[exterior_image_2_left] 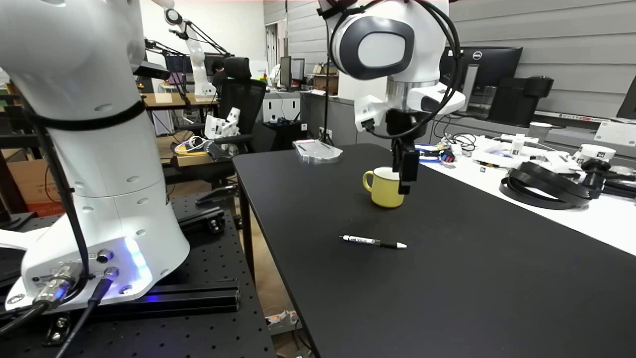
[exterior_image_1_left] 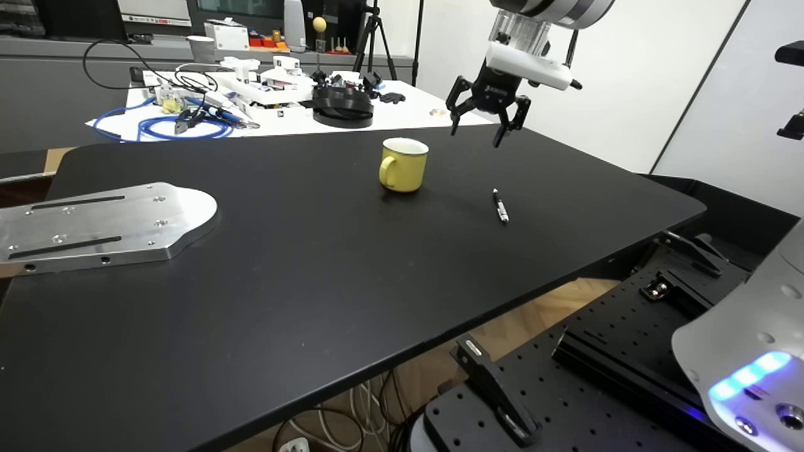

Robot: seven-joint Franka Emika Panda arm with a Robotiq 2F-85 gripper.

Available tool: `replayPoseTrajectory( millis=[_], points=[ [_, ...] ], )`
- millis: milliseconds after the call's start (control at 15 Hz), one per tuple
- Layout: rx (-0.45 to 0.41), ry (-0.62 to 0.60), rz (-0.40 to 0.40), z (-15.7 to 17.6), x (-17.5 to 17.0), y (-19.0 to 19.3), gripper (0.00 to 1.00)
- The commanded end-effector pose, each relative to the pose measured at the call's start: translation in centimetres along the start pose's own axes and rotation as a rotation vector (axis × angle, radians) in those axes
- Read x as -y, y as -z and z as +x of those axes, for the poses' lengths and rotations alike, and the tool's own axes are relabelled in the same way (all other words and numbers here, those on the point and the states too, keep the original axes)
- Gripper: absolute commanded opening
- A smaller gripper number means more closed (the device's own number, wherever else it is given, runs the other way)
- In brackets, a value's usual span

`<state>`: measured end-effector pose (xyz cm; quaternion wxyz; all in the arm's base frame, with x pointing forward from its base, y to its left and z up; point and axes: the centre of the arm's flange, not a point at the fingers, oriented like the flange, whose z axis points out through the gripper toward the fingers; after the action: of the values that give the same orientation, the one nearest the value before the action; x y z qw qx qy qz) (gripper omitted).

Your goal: Put the pen in the cup

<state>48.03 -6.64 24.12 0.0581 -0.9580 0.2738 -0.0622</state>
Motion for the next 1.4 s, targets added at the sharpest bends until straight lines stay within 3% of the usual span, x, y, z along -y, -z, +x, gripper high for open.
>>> replayPoseTrajectory(
  millis=[0,467,1333],
  points=[
    [0.019,-0.034,-0.04,-0.7,-1.1,-1.9,1.0],
    [0.057,-0.072,-0.081,-3.0,-5.0,-6.3,1.0],
    [0.034,-0.12,-0.068,-4.2,-5.6,-9.2,1.0]
  ],
)
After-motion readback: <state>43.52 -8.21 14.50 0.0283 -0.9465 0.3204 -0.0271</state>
